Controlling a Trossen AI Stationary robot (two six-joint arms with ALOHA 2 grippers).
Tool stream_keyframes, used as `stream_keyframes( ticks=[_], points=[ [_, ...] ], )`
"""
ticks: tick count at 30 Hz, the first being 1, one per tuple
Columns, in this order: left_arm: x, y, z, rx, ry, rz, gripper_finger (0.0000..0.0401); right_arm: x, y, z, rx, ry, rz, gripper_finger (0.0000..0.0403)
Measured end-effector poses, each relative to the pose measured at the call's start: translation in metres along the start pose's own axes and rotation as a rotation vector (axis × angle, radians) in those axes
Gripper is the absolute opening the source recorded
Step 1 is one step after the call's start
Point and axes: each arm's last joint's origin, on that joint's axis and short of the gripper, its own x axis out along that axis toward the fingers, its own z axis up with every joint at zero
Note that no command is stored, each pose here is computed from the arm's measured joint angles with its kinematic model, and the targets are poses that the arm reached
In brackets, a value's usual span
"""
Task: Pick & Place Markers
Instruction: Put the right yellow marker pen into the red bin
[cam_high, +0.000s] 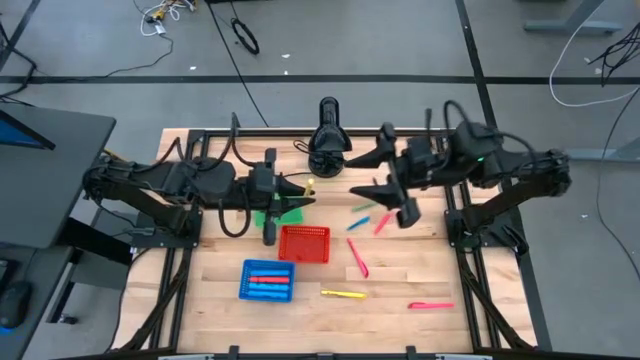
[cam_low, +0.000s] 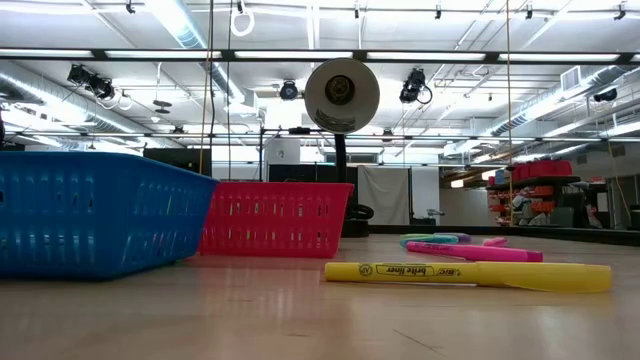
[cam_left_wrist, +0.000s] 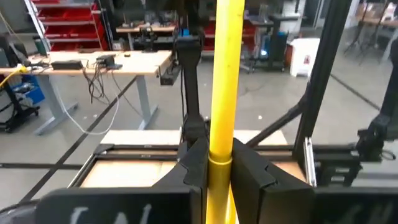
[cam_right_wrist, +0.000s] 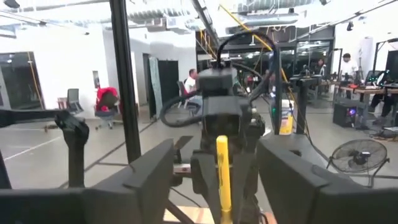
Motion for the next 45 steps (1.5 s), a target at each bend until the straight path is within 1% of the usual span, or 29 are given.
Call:
stream_keyframes(
  ticks=[3, 6, 9, 12, 20, 22, 25, 31, 36, 40, 45],
  points=[
    [0.000, 0.001, -0.007, 0.024, 0.075, 0.003, 0.0046, -0.010, 0.000, 0.007, 0.017, -0.009, 0.000, 0.0251],
    [0.000, 0.004, -0.016, 0.032, 0.167, 0.001, 0.0046, -0.015, -0.001, 0.009, 0.018, -0.001, -0.031, 0.0261],
    [-0.001, 0.010, -0.026, 0.037, 0.266, 0.017, 0.0046, -0.016, -0.001, 0.008, 0.017, 0.011, -0.040, 0.0264],
    [-0.002, 0.015, -0.032, 0.050, 0.328, 0.035, 0.0046, -0.016, -0.001, 0.008, 0.017, 0.011, -0.040, 0.0264],
    [0.002, 0.025, -0.049, 0.027, 0.503, 0.015, 0.0046, -0.016, -0.001, 0.008, 0.016, 0.012, -0.040, 0.0265],
    [0.007, 0.027, -0.052, 0.003, 0.540, 0.001, 0.0046, -0.016, -0.001, 0.008, 0.016, 0.012, -0.040, 0.0265],
    [0.014, 0.028, -0.061, -0.006, 0.667, -0.010, 0.0046, -0.016, -0.001, 0.008, 0.007, 0.011, -0.040, 0.0265],
    [0.031, 0.029, -0.068, 0.023, 0.867, 0.015, 0.0046, -0.016, -0.001, 0.008, 0.007, 0.004, -0.040, 0.0265],
    [0.048, 0.025, -0.086, 0.064, 1.058, -0.009, 0.0046, -0.016, -0.001, 0.008, -0.001, 0.003, -0.040, 0.0265],
    [0.062, 0.022, -0.105, 0.096, 1.195, -0.008, 0.0046, -0.015, -0.001, 0.009, -0.009, -0.008, -0.040, 0.0265],
    [0.077, 0.019, -0.121, 0.085, 1.255, -0.033, 0.0046, -0.015, -0.001, 0.010, -0.009, -0.013, -0.039, 0.0265]
  ],
)
